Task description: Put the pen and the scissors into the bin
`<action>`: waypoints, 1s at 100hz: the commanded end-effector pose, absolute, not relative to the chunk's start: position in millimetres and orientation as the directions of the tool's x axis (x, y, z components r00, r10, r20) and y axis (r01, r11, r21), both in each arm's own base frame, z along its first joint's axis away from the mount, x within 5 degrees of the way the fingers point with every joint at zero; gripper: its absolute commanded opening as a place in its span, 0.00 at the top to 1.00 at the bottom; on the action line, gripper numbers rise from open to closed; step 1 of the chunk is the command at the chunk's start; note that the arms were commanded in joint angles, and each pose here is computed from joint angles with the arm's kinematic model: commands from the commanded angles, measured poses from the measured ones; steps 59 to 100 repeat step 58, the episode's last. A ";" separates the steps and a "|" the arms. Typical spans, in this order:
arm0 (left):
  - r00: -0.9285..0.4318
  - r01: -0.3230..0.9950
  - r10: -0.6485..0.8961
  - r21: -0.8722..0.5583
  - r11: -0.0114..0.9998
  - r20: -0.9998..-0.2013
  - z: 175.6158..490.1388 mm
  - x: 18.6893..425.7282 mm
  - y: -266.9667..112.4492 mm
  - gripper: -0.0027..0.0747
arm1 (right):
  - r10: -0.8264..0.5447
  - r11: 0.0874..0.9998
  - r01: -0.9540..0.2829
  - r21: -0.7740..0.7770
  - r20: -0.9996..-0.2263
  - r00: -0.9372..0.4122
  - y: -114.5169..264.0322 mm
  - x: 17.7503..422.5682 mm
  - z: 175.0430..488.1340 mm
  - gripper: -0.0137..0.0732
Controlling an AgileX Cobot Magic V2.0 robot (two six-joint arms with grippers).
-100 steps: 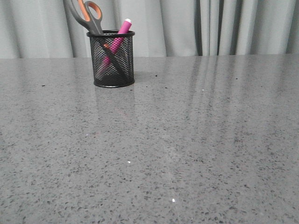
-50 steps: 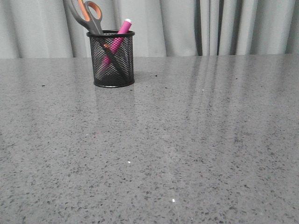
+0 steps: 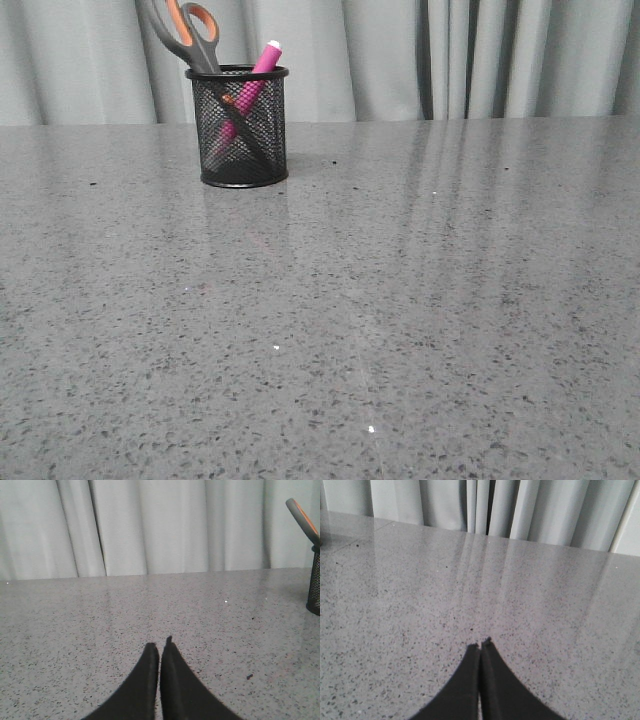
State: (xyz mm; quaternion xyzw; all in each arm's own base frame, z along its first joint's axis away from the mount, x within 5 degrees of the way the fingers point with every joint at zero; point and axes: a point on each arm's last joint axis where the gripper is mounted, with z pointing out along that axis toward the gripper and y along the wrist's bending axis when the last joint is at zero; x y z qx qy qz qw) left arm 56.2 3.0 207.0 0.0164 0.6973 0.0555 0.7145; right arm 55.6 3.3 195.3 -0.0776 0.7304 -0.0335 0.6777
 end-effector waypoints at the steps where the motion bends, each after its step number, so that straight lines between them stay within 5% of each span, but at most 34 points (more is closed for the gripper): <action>1: 0.082 -0.056 0.089 0.085 0.995 -0.993 200.5 55.4 2.7 0.99 | -0.163 0.985 -0.047 -0.164 -0.987 0.007 2.7 55.2 197.9 0.93; 100: 0.082 -0.056 0.089 0.085 0.995 -0.993 200.5 55.4 2.7 0.99 | -0.163 0.985 -0.045 -0.164 -0.986 0.015 2.6 55.2 198.7 0.93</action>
